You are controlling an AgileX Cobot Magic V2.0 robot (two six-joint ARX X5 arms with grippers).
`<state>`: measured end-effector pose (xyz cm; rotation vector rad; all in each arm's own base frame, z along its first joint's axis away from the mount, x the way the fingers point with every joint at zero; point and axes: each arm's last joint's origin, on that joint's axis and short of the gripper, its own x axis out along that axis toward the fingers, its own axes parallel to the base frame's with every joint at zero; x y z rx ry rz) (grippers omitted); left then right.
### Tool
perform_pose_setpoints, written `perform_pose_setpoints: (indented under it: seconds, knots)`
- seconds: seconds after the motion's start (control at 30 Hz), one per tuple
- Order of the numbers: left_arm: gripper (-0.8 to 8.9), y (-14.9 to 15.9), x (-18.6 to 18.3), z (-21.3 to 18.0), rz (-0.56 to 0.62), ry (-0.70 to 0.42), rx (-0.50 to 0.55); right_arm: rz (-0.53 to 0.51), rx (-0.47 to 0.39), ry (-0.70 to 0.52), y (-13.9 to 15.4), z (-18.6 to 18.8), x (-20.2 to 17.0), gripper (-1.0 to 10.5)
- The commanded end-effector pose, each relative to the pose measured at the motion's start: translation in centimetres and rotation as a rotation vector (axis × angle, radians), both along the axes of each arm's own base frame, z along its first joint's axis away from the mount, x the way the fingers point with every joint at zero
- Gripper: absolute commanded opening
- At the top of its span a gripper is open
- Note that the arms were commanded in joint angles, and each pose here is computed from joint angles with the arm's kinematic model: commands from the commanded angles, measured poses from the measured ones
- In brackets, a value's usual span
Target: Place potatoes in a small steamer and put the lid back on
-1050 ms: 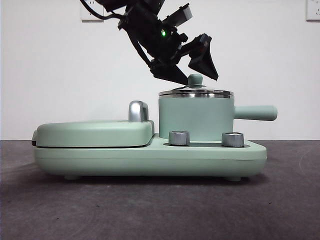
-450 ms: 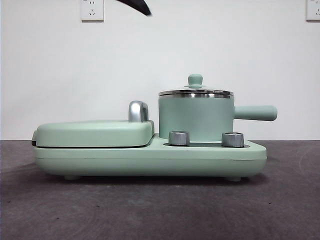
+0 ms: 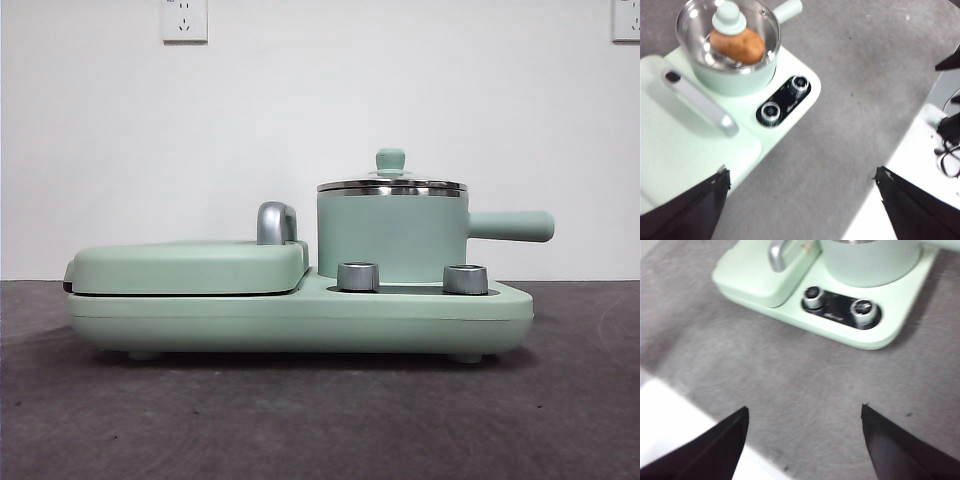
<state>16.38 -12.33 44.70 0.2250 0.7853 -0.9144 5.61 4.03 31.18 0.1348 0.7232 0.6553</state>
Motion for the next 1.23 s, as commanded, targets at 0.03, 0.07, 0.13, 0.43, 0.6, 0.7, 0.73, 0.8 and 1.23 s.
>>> perform_pose_setpoints:
  seconds: [0.03, 0.07, 0.13, 0.43, 0.6, 0.7, 0.73, 0.8, 1.23]
  knots:
    - [4.59, 1.7, -2.5, -1.0, 0.005, -0.012, -0.020, 0.020, 0.031, -0.004, 0.2, 0.3, 0.0, 3.5]
    - [4.59, 2.3, -3.4, -1.6, 0.016, -0.008, -0.029, 0.024, 0.037, -0.007, 0.2, 0.3, 0.1, 3.5]
    - [4.59, 3.4, -4.9, -2.8, 0.038, -0.005, -0.054, 0.036, 0.049, -0.012, 0.2, 0.4, 0.1, 3.5]
    - [4.59, 7.1, -10.3, -7.8, 0.114, -0.149, -0.275, 0.038, 0.051, -0.021, 0.3, 0.5, 0.1, 3.5]
    - [3.62, 8.1, -11.8, -9.5, 0.116, -0.134, -0.265, 0.038, 0.062, -0.040, 0.3, 0.7, 0.2, 3.5]
    - [0.11, 8.3, -12.1, -9.7, 0.117, -0.122, -0.254, 0.038, 0.070, -0.050, 0.4, 0.8, 0.3, 1.2]
    - [0.21, 8.3, -12.1, -9.7, 0.117, -0.123, -0.254, 0.041, 0.065, -0.055, 0.4, 0.8, 0.3, -0.3]
    - [0.07, 8.3, -12.1, -9.7, 0.117, -0.125, -0.256, 0.029, 0.062, -0.070, 0.3, 0.9, 0.4, 0.3]
    - [0.07, 8.4, -12.2, -9.7, 0.116, -0.125, -0.256, 0.020, 0.085, -0.118, 0.4, 1.3, 0.6, 0.3]
